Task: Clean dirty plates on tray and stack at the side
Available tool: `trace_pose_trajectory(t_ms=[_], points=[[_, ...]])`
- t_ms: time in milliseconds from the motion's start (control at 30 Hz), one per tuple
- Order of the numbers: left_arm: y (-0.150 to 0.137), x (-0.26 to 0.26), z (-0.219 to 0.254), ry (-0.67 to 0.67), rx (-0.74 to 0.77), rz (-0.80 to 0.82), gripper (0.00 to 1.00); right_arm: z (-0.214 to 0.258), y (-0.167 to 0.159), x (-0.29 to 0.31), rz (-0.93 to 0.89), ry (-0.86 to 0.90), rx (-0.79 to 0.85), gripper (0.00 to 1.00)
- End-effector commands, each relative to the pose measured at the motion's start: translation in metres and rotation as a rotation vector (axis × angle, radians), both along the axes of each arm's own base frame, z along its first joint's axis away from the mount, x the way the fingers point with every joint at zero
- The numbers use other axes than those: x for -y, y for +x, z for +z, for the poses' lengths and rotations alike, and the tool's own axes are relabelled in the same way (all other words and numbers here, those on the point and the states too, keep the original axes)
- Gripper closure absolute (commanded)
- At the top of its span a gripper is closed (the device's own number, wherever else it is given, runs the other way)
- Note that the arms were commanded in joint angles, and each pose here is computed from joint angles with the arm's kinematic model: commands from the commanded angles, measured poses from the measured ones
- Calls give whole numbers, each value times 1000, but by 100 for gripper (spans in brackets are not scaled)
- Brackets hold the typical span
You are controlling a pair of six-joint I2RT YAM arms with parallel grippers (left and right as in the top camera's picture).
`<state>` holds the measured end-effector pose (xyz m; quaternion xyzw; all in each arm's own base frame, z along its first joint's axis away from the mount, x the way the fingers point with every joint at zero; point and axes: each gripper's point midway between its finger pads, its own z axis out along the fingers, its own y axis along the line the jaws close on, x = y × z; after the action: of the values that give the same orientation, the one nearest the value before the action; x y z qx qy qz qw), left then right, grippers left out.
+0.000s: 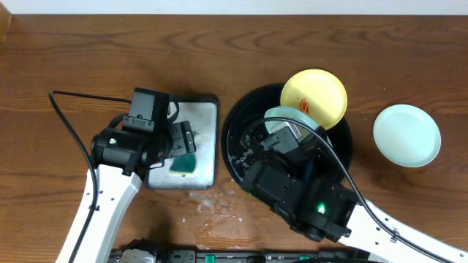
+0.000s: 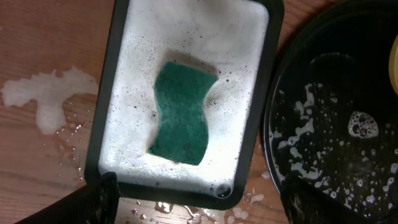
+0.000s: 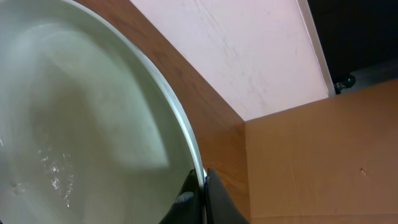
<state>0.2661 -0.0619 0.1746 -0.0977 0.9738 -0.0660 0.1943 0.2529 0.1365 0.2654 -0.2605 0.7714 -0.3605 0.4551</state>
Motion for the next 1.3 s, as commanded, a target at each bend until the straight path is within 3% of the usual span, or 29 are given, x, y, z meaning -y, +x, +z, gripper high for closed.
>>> trace_pose_trajectory(t_ms=[0,500,600,700,767,800,900,967,1033,1100,1167,1267], points=[[0,-1,1,-3,0,-2,16,9,0,2,-9,-14,42,99],[0,-1,1,-3,0,-2,16,9,-1,2,-9,-18,41,99],[0,-1,1,-3,0,-2,16,0,-1,-8,17,49,0,99],[0,-1,1,-3,0,-2,16,10,1,5,-5,-69,30,99],[0,-1,1,-3,0,-2,16,11,4,7,-39,2,60,99],[0,-1,1,-3,0,-2,16,1,3,-1,-1,17,1,99],[0,-1,1,-3,0,-2,16,3,5,4,4,-67,-9,99],[0,-1,1,-3,0,-2,16,6,7,2,-22,6,29,99],[0,-1,1,-3,0,-2,16,-5,5,-8,46,-16,-55,99],[0,-1,1,-3,0,-2,16,2,7,1,1,-32,-10,99],[0,-1,1,-3,0,-2,16,-4,8,-3,-9,65,-16,99],[0,-1,1,-3,0,-2,16,-6,8,-3,6,25,-37,99]])
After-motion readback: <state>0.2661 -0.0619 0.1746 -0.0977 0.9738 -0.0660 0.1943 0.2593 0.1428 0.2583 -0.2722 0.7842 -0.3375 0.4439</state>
